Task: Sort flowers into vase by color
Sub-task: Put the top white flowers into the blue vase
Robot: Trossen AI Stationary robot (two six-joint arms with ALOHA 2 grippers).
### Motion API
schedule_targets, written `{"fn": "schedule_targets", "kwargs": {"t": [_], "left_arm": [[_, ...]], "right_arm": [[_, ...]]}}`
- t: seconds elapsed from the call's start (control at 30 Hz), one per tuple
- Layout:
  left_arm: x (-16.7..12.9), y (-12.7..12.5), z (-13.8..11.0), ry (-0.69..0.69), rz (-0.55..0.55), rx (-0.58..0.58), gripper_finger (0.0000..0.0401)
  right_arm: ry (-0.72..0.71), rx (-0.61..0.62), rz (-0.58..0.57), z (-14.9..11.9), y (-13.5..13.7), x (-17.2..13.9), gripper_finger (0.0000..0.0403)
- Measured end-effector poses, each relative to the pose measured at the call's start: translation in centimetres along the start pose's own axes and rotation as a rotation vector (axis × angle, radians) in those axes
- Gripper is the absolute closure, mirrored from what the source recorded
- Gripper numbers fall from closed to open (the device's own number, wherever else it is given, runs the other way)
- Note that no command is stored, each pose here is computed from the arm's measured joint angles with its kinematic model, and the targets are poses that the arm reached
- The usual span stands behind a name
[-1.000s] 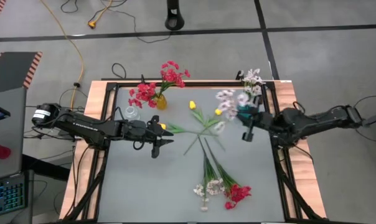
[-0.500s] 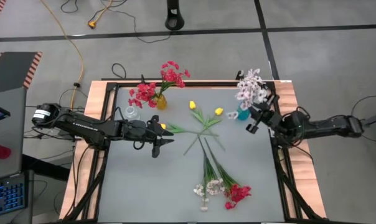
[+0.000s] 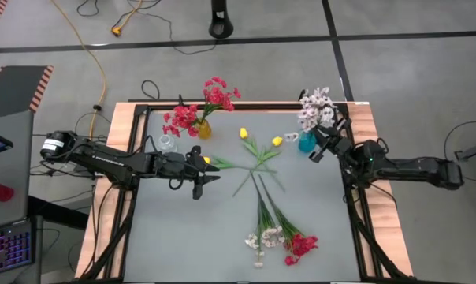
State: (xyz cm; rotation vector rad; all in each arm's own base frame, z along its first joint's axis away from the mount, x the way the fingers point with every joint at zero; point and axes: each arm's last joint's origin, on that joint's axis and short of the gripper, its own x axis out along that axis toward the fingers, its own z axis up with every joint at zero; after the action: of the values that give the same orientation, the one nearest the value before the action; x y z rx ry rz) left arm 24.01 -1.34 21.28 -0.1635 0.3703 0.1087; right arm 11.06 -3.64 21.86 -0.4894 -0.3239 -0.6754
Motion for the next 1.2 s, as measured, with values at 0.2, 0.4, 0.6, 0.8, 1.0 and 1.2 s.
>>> {"fn": "schedule_targets", "kwargs": {"t": [0.2, 0.4, 0.6, 0.8, 1.0, 1.2], "left_arm": [[0.0, 0.0, 0.0, -0.001, 0.002, -0.002, 0.0282], [0.0, 0.0, 0.0, -0.001, 0.003, -0.020, 0.0282], [0.0, 0.0, 0.0, -0.001, 0.003, -0.022, 0.0282], [0.0, 0.0, 0.0, -0.001, 0.003, -0.022, 0.0282], [0.0, 0.0, 0.0, -0.001, 0.003, -0.022, 0.0282], [0.0, 0.0, 0.0, -0.001, 0.003, -0.022, 0.0282]], "right_arm": [[-0.063, 0.006, -0.010, -0.2, -0.4, -0.3, 0.0349], [-0.069, 0.020, 0.001, -0.4, -0.6, -0.2, 0.0349], [-0.040, 0.037, 0.009, -0.7, -0.5, -0.1, 0.0349], [0.020, 0.028, 0.040, -1.6, 0.0, 0.2, 0.0349], [0.037, 0.024, 0.041, -1.9, 0.2, 0.4, 0.0349], [0.099, 0.020, -0.069, -2.1, -0.1, 0.4, 0.0349]]}}
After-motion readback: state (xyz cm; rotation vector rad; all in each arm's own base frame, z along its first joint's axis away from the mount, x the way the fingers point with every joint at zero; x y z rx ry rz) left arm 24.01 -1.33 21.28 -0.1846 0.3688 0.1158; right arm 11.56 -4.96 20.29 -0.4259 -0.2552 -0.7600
